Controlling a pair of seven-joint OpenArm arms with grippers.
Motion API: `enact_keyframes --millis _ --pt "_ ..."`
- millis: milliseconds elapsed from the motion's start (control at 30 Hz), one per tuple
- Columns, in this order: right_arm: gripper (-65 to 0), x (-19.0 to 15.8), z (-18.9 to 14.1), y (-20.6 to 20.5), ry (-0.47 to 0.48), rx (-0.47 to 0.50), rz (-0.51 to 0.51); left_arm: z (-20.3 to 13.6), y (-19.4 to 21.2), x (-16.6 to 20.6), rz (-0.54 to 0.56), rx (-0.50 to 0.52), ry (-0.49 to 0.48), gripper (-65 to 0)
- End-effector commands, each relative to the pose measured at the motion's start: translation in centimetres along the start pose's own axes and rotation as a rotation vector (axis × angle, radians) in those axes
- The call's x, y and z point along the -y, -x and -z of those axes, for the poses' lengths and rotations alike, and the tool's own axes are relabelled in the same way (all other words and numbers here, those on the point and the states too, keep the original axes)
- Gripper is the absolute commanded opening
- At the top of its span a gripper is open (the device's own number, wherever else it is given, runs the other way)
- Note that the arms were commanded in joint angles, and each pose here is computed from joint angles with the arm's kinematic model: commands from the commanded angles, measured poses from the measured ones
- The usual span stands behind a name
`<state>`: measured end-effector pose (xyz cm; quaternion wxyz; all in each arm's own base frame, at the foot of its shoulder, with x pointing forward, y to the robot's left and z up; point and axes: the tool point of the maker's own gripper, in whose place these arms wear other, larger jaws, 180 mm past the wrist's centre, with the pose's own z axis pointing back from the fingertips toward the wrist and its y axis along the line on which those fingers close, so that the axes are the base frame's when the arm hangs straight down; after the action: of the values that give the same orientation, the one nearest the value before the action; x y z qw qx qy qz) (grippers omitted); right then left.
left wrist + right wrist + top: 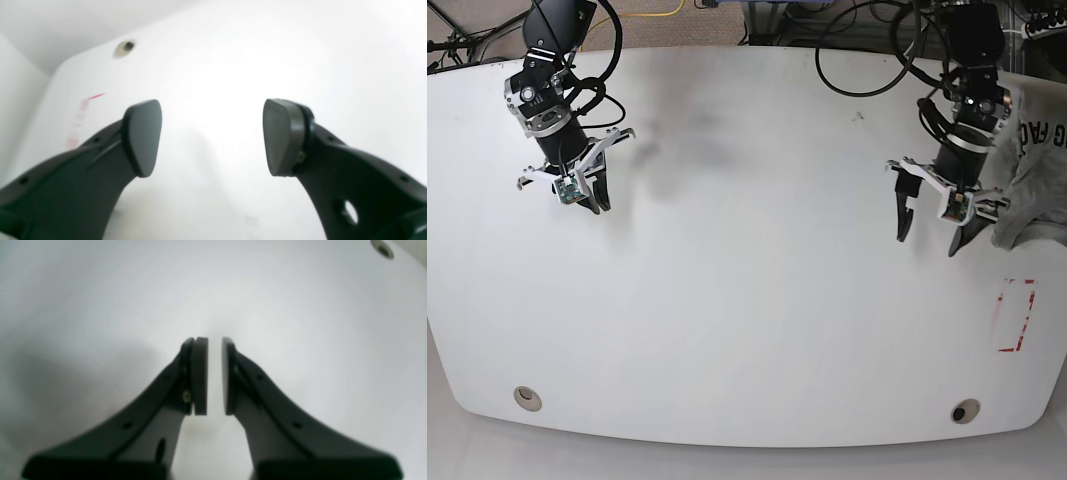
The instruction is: Fold the T-shirt properly
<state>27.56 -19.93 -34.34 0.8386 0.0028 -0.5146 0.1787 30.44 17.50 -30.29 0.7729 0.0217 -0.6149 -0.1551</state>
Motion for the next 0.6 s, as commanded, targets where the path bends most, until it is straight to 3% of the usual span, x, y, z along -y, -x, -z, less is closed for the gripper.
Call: enact_keyframes --millis 0,200,333,567 --pt "-58.5 0.2 -0.7 -0.6 0.01 0.051 0.003 -0.5 0.7 1.0 0.002 0.011 0.011 -21.1" --pt "-58.5 -1.5 -2.7 2.4 -0.024 -0.003 0.043 -3.7 2.9 4.1 -0.032 -0.053 0.042 -21.1" --pt "-58.5 -2.1 -5.0 4.1 -0.034 -0.012 0.14 -7.1 4.0 6.0 -0.06 -0.111 0.062 -21.1" --pt "-58.5 -3.7 -9.7 6.0 -0.039 -0.058 0.239 -13.9 7.5 8.6 -0.102 -0.288 0.105 -21.1"
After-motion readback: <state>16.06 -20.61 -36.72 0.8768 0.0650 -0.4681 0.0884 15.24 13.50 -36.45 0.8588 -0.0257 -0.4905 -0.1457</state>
